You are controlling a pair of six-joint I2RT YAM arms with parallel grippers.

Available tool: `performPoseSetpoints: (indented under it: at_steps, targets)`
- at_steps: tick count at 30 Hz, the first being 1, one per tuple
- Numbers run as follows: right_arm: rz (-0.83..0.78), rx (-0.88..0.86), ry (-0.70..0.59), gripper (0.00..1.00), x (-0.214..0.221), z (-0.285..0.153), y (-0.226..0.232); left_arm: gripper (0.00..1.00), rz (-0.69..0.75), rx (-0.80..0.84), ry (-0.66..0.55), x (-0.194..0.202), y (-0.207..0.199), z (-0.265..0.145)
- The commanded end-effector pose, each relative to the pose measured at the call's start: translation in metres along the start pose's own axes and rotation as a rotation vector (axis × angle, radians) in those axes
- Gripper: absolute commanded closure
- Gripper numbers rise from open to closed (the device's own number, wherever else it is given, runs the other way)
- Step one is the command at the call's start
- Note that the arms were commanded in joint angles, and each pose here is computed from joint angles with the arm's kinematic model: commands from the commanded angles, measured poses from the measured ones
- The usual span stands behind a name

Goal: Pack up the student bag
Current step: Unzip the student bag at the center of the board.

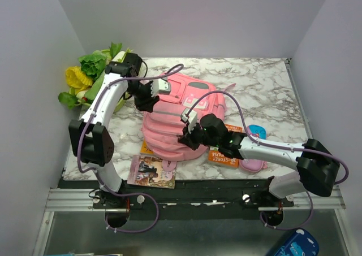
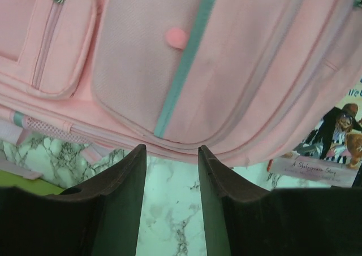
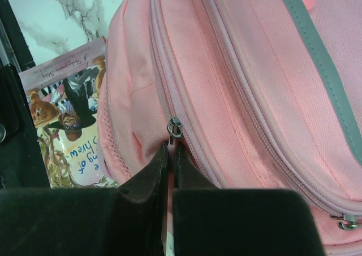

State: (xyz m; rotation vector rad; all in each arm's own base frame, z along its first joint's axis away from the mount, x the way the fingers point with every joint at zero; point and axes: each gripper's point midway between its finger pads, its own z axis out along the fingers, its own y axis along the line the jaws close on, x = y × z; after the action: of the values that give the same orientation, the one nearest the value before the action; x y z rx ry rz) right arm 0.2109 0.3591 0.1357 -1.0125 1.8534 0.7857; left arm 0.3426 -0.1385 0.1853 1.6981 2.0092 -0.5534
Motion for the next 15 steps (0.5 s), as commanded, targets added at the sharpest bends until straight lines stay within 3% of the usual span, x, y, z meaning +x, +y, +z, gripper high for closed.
performPoseSetpoints:
  at_steps: [1, 7, 15]
  targets:
    - [-0.002, -0.060, -0.078, 0.99, -0.021, 0.002, 0.014, 0.50, 0.232, 0.200, -0.059, 0.004, -0.083, -0.014]
    - [0.000, -0.051, -0.080, 0.99, -0.023, 0.003, 0.013, 0.47, 0.222, 0.251, -0.098, 0.004, -0.093, -0.002]
    - [0.001, -0.052, -0.088, 0.99, -0.028, 0.001, 0.013, 0.47, 0.290, 0.116, -0.050, 0.010, -0.077, 0.031]
